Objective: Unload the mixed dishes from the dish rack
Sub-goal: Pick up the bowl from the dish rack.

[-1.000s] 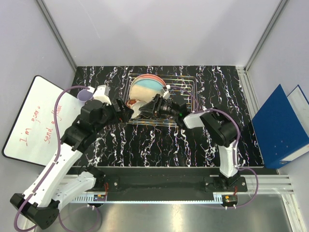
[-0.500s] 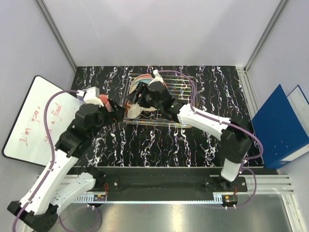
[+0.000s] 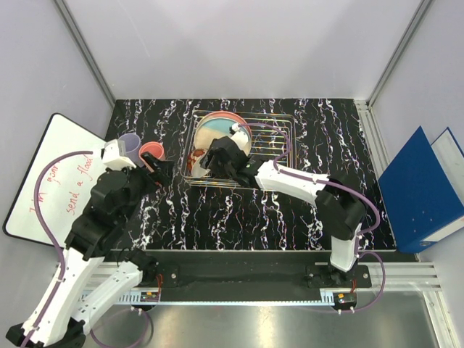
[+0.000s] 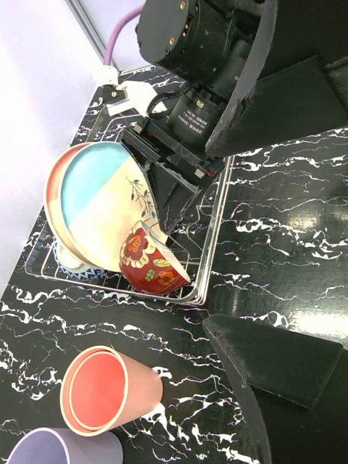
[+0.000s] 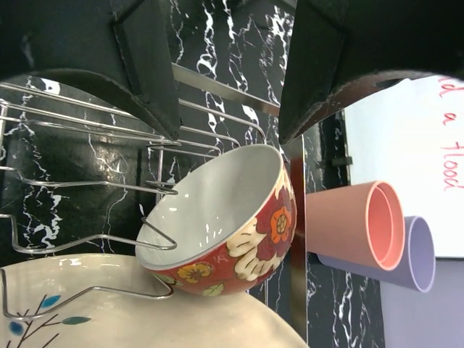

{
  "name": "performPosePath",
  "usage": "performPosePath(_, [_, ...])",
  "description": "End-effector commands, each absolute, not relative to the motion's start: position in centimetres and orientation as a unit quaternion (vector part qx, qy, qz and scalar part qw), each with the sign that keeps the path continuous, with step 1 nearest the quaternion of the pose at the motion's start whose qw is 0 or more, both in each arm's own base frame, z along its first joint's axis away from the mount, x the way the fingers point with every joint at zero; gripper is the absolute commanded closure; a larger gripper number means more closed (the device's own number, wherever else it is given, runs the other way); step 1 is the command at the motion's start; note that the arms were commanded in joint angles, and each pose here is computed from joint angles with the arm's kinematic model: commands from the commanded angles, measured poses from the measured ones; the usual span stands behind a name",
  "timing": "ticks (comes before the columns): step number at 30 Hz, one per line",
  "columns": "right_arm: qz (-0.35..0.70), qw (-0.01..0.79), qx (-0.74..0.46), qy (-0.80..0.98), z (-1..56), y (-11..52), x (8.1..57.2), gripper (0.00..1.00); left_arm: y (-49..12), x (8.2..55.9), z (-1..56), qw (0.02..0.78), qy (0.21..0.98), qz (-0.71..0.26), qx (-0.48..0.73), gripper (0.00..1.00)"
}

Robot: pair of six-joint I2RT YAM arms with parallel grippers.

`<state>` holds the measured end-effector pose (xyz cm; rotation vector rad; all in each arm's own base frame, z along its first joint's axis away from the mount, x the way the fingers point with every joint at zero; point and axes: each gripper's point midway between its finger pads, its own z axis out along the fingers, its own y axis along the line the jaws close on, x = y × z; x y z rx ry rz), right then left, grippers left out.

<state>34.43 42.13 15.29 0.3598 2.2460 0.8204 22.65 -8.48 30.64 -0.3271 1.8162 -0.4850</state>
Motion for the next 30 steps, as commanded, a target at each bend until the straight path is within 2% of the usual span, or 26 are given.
performPosePath(1, [0.35, 0.383, 0.18, 0.836, 17.3, 42.8, 35.8, 0.35, -8.1, 22.4, 30.6, 0.585, 0.769, -0.21, -0.152, 0.07])
performPosePath(13, [0.398, 0.38, 0.191, 0.813, 17.0, 46.5, 37.8, 0.38, -7.5, 21.6, 30.3, 0.588, 0.766, -0.209, -0.158, 0.07])
performPosePath(22, [0.416, 0.401, 0.202, 0.791, 17.7, 47.4, 39.2, 0.55, -7.4, 21.7, 29.6, 0.584, 0.769, -0.206, -0.16, 0.07])
performPosePath(23, [0.413, 0.399, 0.203, 0.793, 17.3, 47.5, 39.3, 0.63, -7.5, 21.7, 29.7, 0.584, 0.768, -0.207, -0.16, 0.07])
performPosePath(26, [0.416, 0.395, 0.198, 0.795, 17.0, 48.0, 39.3, 0.77, -7.5, 21.6, 29.5, 0.583, 0.769, -0.208, -0.159, 0.07])
performPosePath(29, [0.418, 0.388, 0.198, 0.798, 16.4, 48.3, 39.2, 0.98, -7.4, 21.6, 29.4, 0.584, 0.769, -0.206, -0.16, 0.07])
performPosePath(30, [0.417, 0.387, 0.198, 0.798, 16.3, 48.2, 39.2, 1.0, -7.4, 21.6, 29.4, 0.584, 0.769, -0.204, -0.16, 0.07])
